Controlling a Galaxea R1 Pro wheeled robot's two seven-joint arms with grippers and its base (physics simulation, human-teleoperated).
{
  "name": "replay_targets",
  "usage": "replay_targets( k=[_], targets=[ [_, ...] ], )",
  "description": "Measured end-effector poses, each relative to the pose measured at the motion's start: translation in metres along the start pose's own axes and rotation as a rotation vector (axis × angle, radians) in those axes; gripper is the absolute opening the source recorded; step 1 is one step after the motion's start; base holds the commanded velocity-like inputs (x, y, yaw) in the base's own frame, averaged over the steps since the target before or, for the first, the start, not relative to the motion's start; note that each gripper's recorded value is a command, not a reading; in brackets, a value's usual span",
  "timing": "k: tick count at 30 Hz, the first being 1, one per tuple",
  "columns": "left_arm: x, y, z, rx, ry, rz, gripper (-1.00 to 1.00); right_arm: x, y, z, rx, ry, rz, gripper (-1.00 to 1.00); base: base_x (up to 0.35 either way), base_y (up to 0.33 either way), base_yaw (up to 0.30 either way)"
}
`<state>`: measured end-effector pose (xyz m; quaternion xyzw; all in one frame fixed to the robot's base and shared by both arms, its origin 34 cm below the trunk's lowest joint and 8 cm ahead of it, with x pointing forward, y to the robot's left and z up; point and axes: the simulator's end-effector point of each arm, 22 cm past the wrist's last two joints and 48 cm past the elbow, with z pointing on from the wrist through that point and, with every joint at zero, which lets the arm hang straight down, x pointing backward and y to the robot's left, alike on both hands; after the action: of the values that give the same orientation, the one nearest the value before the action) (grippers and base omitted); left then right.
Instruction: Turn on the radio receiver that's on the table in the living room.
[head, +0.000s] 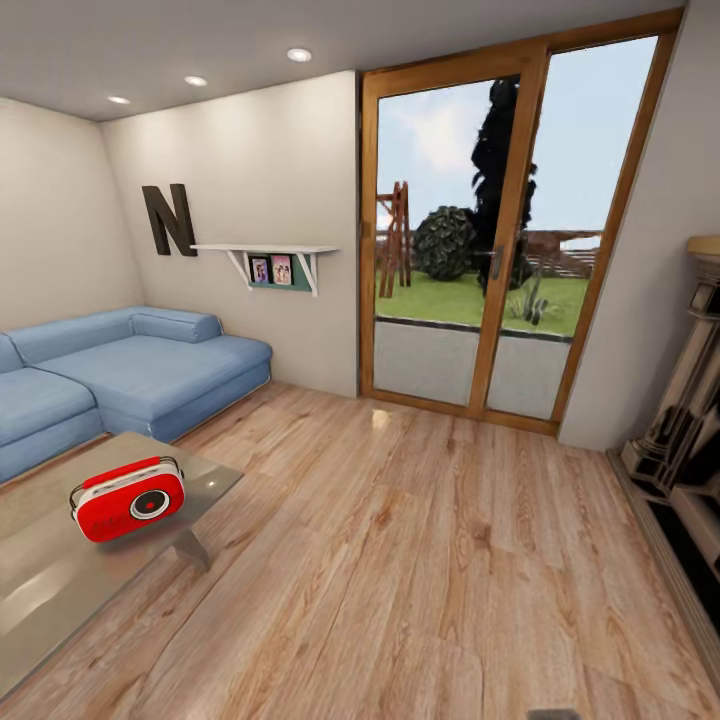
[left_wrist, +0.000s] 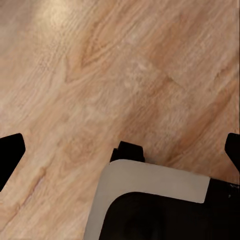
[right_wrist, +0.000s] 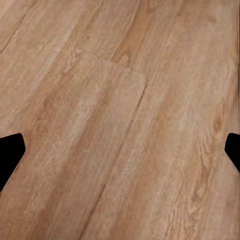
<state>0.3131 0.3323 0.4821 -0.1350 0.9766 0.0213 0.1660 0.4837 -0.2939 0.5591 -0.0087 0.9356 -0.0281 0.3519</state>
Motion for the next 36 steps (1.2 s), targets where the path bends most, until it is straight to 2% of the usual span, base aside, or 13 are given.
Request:
replay_targets(
  k=[3,4,5,7,10,18,19,20,21,23,24,25,36],
  targets=[
    [-0.04,-0.012,-0.007,0.025,-0.048,0.005,1.0,-0.035,0.0,-0.001,0.001,-0.071,0.001,1.0,0.0,0.0,0.0],
    [-0.073,-0.024,-0.017,0.048,-0.07,0.012,1.0,-0.066,0.0,-0.005,0.001,-0.126,0.004,1.0,0.0,0.0,0.0],
    [-0.107,-0.037,-0.032,0.074,-0.098,0.022,1.0,-0.086,-0.001,-0.009,0.001,-0.139,0.008,1.0,0.0,0.0,0.0],
    [-0.127,-0.047,-0.045,0.092,-0.097,0.032,1.0,-0.099,-0.001,-0.013,0.001,-0.126,0.01,1.0,0.0,0.0,0.0],
    [-0.17,-0.062,-0.074,0.121,-0.146,0.051,1.0,-0.141,-0.001,-0.027,0.001,-0.152,0.014,1.0,0.0,0.0,0.0],
    [-0.255,-0.074,-0.137,0.145,-0.351,0.056,1.0,-0.212,-0.003,-0.05,0.006,-0.274,0.021,1.0,0.0,0.0,0.0],
    [-0.273,-0.075,-0.146,0.143,-0.388,0.05,1.0,-0.234,-0.004,-0.051,0.004,-0.302,0.031,1.0,0.0,0.0,0.0],
    [-0.31,-0.082,-0.15,0.132,-0.4,0.034,1.0,-0.264,-0.008,-0.04,0.009,-0.264,0.093,1.0,0.0,0.0,0.0],
    [-0.366,-0.098,-0.17,0.156,-0.475,0.022,1.0,-0.29,-0.01,-0.043,0.009,-0.291,0.111,1.0,0.0,0.0,0.0],
    [-0.379,-0.112,-0.164,0.176,-0.456,0.008,1.0,-0.308,-0.01,-0.044,0.003,-0.309,0.141,1.0,0.0,0.0,0.0],
    [-0.398,-0.153,-0.155,0.236,-0.422,-0.021,1.0,-0.338,-0.011,-0.049,-0.005,-0.351,0.164,1.0,0.0,0.0,0.0],
    [-0.408,-0.166,-0.161,0.255,-0.433,-0.026,1.0,-0.346,-0.012,-0.051,-0.005,-0.366,0.167,1.0,0.0,0.0,0.0],
    [-0.413,-0.2,-0.169,0.318,-0.455,-0.044,1.0,-0.359,-0.013,-0.056,-0.006,-0.406,0.167,1.0,0.0,0.0,0.0]
  ],
)
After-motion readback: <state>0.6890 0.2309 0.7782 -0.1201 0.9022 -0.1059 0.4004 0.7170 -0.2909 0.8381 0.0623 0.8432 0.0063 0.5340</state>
